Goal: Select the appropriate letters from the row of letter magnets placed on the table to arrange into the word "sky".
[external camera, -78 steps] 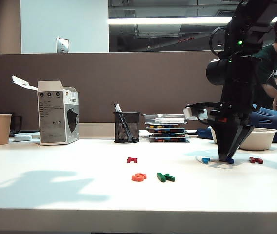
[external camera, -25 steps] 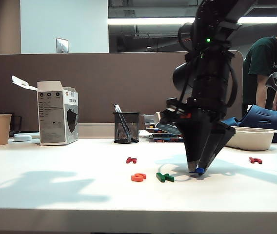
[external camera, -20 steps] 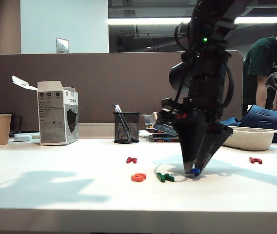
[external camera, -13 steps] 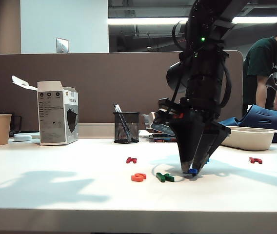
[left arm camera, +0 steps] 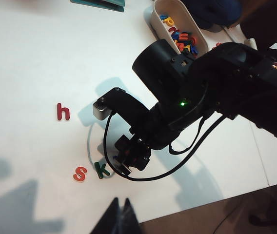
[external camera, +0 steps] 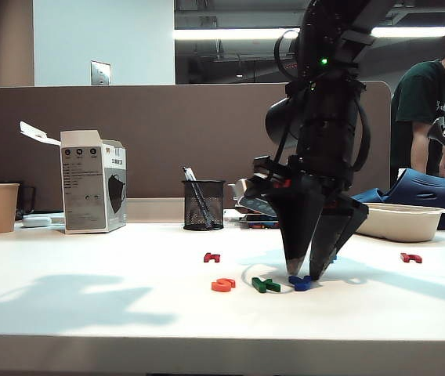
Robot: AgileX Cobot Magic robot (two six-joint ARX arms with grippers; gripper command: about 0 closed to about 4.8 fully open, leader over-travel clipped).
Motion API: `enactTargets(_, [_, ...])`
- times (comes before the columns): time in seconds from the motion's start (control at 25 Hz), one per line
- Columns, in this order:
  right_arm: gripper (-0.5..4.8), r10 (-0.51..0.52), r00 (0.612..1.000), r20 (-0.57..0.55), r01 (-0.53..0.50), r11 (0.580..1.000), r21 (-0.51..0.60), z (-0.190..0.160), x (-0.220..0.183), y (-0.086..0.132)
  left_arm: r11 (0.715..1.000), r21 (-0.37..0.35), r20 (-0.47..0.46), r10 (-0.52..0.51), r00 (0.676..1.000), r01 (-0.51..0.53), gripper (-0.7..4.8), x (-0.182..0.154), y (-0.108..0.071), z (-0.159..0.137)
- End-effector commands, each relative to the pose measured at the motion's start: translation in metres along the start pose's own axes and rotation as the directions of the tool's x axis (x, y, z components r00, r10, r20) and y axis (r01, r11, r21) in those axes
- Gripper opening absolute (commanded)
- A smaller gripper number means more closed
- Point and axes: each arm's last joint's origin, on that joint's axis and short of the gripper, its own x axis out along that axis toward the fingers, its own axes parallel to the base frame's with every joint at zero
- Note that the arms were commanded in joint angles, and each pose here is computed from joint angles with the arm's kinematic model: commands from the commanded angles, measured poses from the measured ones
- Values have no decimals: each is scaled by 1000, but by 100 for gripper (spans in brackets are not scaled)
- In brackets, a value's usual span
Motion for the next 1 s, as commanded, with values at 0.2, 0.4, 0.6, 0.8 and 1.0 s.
enactTargets(0.2, [172, -44, 999, -25, 43, 999, -11, -1, 6, -3, 1000, -6, 12, -4, 1000, 4, -5, -2, 0, 1])
enactTargets(0.4, [172, -70, 995, 67, 73, 997, -33, -3, -16, 4, 1000, -6, 12, -4, 1000, 4, -5, -2, 0, 1])
enactTargets(0.6, [172, -68, 991, 112, 73, 996, -47, -6, -30, 9, 1000, -6, 12, -4, 1000, 4, -5, -2, 0, 1])
enactTargets(0.8, [171, -53, 986, 159, 63, 996, -61, -12, -48, 16, 1000, -6, 12, -4, 1000, 4, -5, -2, 0, 1])
enactTargets(1.0, [171, -99, 967, 233, 121, 989, -84, -23, -75, 24, 1000, -6, 12, -4, 1000, 4, -5, -2, 0, 1])
